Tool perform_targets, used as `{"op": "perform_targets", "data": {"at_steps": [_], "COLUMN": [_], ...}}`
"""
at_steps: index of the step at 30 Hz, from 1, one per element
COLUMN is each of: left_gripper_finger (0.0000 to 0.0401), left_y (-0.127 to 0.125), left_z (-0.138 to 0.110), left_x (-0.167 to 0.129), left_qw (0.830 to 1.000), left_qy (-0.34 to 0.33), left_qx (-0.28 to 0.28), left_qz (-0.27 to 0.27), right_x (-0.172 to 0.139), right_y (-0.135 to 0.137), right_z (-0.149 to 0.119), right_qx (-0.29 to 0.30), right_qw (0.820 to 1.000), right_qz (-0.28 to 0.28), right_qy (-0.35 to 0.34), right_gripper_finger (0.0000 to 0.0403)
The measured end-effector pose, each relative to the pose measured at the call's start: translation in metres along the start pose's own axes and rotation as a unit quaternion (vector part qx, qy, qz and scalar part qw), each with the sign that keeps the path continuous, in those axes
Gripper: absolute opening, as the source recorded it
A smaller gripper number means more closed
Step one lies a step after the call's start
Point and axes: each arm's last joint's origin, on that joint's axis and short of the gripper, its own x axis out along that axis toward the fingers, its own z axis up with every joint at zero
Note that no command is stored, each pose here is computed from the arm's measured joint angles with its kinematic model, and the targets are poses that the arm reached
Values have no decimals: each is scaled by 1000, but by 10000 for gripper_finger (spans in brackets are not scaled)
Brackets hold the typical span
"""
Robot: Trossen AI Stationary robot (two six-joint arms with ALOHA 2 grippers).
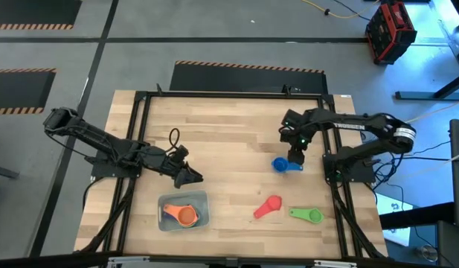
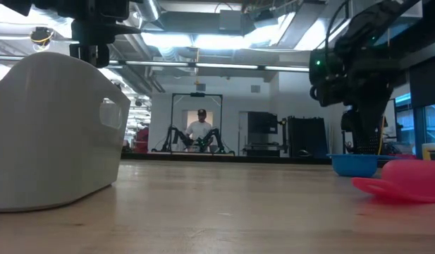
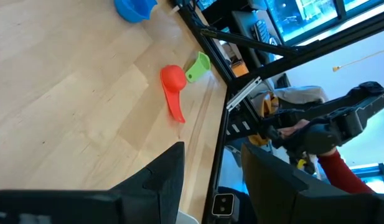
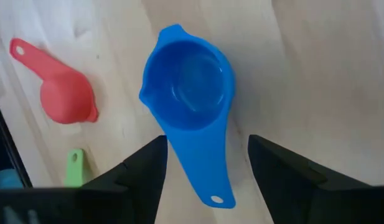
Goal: Nest measuring cups in basket
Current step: Stack the blue measuring cup on top of the orange measuring cup in the gray bin
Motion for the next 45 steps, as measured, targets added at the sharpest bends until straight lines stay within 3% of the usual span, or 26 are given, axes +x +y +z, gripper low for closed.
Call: {"op": "perform_targets", "data": {"at_steps": [7,15,25,30,45], "left_gripper_finger": [152,152,152,152,152], "left_y": [0,0,0,0,0], "left_z": [0,0,0,0,0], "left_x": [0,0,0,0,0], "left_qw": [1000,1000,1000,1000,1000], "left_qy": [0,0,0,0,-3], "left_qx": [0,0,0,0,0], "left_qz": [0,0,0,0,2], "right_x": [15,23,24,26,30], "right_y": [-8,-14,-13,-11,-4], "right_z": [4,19,21,23,23], "right_qx": [19,0,-4,-6,-9], "right_qw": [999,1000,1000,999,999], "right_qz": [3,-2,-11,-43,-53], "right_qy": [37,-7,-12,-14,-9], "right_gripper_finger": [229,229,227,203,104]}}
